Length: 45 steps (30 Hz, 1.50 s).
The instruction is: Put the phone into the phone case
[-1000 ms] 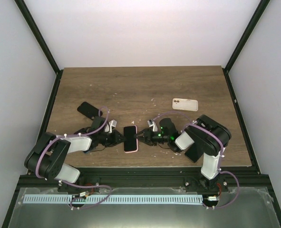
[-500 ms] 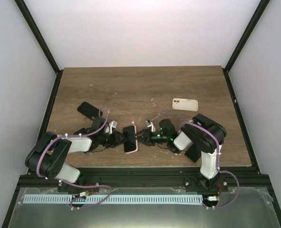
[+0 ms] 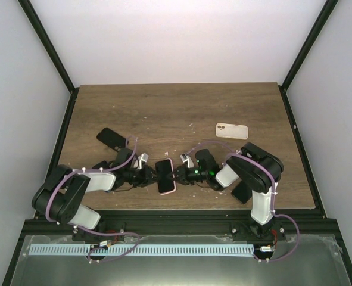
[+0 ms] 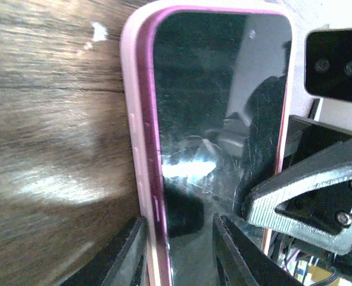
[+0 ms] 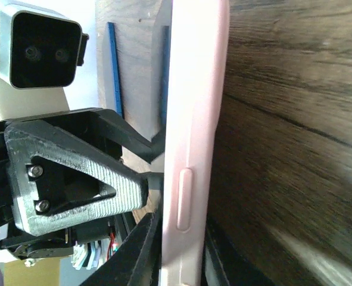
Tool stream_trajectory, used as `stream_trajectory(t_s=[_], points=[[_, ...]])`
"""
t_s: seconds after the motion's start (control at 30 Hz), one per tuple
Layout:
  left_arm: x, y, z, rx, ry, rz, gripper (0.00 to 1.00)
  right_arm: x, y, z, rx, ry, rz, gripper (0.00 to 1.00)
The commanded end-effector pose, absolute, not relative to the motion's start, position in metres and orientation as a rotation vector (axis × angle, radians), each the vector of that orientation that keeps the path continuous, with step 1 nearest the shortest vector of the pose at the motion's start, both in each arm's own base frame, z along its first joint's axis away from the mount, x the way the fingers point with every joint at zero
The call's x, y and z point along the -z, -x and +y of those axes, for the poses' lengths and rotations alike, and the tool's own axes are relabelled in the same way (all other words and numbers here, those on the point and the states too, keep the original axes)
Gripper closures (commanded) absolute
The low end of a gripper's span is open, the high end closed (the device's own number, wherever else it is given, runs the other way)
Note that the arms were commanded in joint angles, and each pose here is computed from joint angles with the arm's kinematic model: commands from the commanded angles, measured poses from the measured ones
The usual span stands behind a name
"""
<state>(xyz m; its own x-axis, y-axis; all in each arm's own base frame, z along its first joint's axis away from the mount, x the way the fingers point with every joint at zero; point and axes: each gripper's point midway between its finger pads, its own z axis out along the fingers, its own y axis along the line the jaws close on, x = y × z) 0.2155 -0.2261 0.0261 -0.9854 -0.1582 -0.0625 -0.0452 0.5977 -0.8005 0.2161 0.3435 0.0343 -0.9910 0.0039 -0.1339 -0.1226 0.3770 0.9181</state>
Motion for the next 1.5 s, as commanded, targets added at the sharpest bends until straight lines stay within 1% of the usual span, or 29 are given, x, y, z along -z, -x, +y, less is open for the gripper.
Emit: stream_trajectory(t_s=[0.0, 0.1, 0.27, 0.37, 0.43, 0.5, 0.7, 0.97, 1.1, 1.27, 1.33, 1.47], points=[[-0.049, -0.219, -0.232, 1.375, 0.096, 2.64, 0.65, -0.054, -0.213, 0.349, -1.766, 0.181, 2.427, 0.84], [-0.069, -0.227, -0.226, 1.352, 0.083, 2.6, 0.57, -0.066, -0.212, 0.346, -1.802, 0.197, 2.378, 0.85], [-0.114, -0.241, -0.2, 1.32, 0.133, 2.469, 0.37, -0.092, -0.213, 0.341, -1.823, 0.229, 2.307, 0.85], [-0.15, -0.243, -0.191, 1.305, 0.087, 2.372, 0.26, -0.117, -0.21, 0.339, -1.859, 0.27, 2.235, 0.85], [-0.169, -0.238, -0.191, 1.316, 0.041, 2.342, 0.22, -0.14, -0.207, 0.339, -1.895, 0.313, 2.165, 0.85], [-0.191, -0.233, -0.193, 1.348, -0.009, 2.286, 0.2, -0.161, -0.202, 0.337, -1.934, 0.352, 2.1, 0.85], [-0.245, -0.219, -0.2, 1.492, -0.098, 2.109, 0.2, -0.217, -0.185, 0.328, -2.023, 0.43, 1.918, 0.85], [-0.28, -0.204, -0.209, 1.695, -0.175, 1.927, 0.22, -0.269, -0.167, 0.316, -2.075, 0.509, 1.725, 0.83], [-0.291, -0.2, -0.212, 1.783, -0.201, 1.845, 0.31, -0.28, -0.162, 0.315, -2.096, 0.531, 1.681, 0.82], [-0.296, -0.2, -0.212, 1.817, -0.198, 1.804, 0.48, -0.282, -0.159, 0.317, -2.13, 0.537, 1.663, 0.82], [-0.293, -0.2, -0.212, 1.815, -0.192, 1.813, 0.51, -0.279, -0.16, 0.318, -2.136, 0.526, 1.67, 0.82], [-0.287, -0.2, -0.215, 1.822, -0.182, 1.818, 0.52, -0.279, -0.158, 0.32, -2.17, 0.517, 1.663, 0.82]])
